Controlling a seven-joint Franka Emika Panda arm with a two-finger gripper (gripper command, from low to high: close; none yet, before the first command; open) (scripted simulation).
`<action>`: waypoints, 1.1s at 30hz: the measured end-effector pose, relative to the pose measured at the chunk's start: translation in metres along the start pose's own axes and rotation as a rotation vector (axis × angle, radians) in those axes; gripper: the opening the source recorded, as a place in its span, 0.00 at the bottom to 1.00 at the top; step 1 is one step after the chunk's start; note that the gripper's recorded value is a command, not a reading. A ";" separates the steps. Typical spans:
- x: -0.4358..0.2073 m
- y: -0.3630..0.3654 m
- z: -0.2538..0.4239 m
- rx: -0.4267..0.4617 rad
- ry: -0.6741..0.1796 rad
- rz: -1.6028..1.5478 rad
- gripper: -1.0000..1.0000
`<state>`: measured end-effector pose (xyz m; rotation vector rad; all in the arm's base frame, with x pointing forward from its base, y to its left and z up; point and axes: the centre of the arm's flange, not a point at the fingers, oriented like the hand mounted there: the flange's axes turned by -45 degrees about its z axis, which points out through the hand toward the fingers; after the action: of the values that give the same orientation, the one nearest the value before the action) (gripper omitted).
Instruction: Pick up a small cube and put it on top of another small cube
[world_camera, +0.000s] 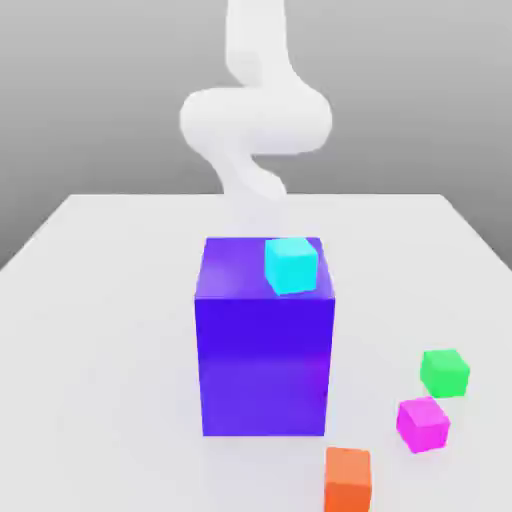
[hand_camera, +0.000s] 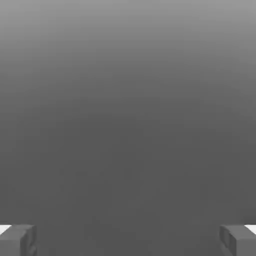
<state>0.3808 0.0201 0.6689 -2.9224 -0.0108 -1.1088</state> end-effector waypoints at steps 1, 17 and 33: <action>-0.003 -0.009 0.023 0.007 -0.032 -0.007 0.50; -0.176 -0.151 0.296 0.072 -0.505 -0.153 0.50; -0.356 -0.195 0.406 0.076 -0.723 -0.233 0.00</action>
<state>0.3811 0.2218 0.1315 -3.1154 -0.3949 -0.0009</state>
